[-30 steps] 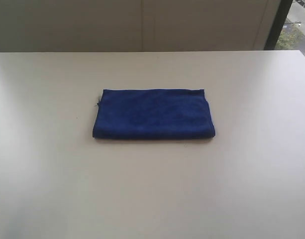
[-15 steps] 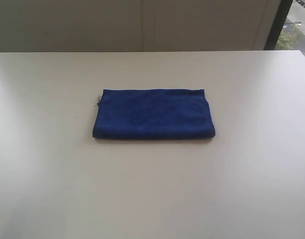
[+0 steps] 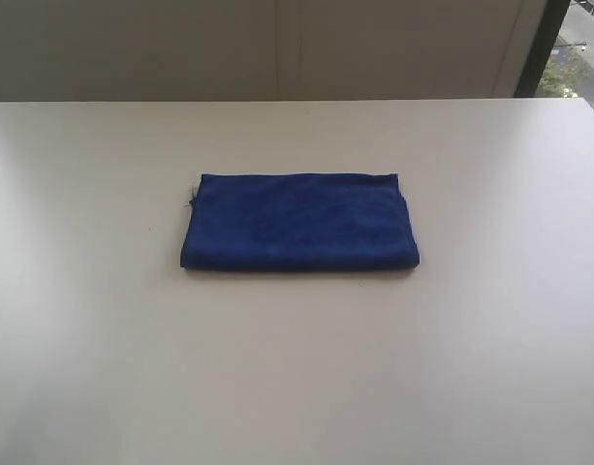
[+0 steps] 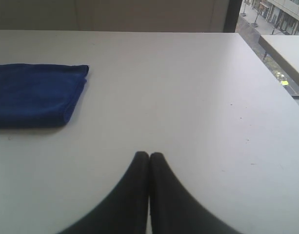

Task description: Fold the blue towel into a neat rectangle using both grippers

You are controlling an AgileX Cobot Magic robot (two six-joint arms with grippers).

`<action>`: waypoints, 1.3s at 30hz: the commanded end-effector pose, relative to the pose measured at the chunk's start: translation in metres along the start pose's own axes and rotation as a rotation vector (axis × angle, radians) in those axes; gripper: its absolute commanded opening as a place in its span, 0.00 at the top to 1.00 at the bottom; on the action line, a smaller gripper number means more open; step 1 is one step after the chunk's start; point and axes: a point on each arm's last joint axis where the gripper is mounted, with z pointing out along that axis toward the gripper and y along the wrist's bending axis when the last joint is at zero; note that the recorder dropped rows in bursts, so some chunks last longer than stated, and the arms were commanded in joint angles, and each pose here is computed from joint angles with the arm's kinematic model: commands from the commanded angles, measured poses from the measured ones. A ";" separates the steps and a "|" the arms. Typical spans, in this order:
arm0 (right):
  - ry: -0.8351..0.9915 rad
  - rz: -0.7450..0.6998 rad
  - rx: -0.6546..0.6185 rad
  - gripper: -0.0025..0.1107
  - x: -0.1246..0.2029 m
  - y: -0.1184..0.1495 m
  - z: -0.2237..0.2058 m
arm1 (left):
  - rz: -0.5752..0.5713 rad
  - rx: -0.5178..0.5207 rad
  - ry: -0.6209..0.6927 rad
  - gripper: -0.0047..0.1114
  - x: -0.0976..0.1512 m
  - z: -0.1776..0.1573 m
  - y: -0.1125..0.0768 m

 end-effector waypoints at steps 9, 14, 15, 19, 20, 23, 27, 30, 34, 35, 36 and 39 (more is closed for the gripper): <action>-0.013 -0.007 0.008 0.98 0.000 0.000 0.000 | -0.020 -0.014 -0.003 0.96 0.001 0.000 0.001; -0.013 -0.007 0.008 0.98 0.000 0.000 0.000 | 0.029 -0.015 -0.002 0.96 0.001 0.000 0.001; -0.013 -0.007 0.008 0.98 0.000 0.000 0.000 | 0.029 -0.015 -0.002 0.96 0.001 0.000 0.001; -0.013 -0.007 0.008 0.98 0.000 0.000 0.000 | 0.029 -0.015 -0.002 0.96 0.001 0.000 0.001; -0.013 -0.007 0.008 0.98 0.000 0.000 0.000 | 0.029 -0.015 -0.002 0.96 0.001 0.000 0.001; -0.013 -0.007 0.008 0.98 0.000 0.000 0.000 | 0.019 -0.019 -0.002 0.96 0.001 0.000 0.001; -0.013 -0.007 0.008 0.98 0.000 0.000 0.000 | -0.002 -0.038 -0.002 0.96 0.001 0.000 0.002; -0.013 -0.007 0.008 0.98 0.000 0.000 0.000 | -0.005 -0.044 -0.002 0.96 0.001 0.000 0.002; -0.013 -0.007 0.008 0.98 0.000 0.000 0.000 | -0.005 -0.044 -0.002 0.96 0.001 0.000 0.002; -0.013 -0.007 0.008 0.98 0.000 0.000 0.000 | -0.005 -0.044 -0.002 0.96 0.001 0.000 0.002; -0.013 -0.007 0.008 0.98 0.000 0.000 0.000 | -0.005 -0.044 -0.002 0.96 0.001 0.000 0.002; -0.013 -0.007 0.008 0.98 0.000 0.000 0.000 | -0.005 -0.044 -0.002 0.96 0.001 0.000 0.002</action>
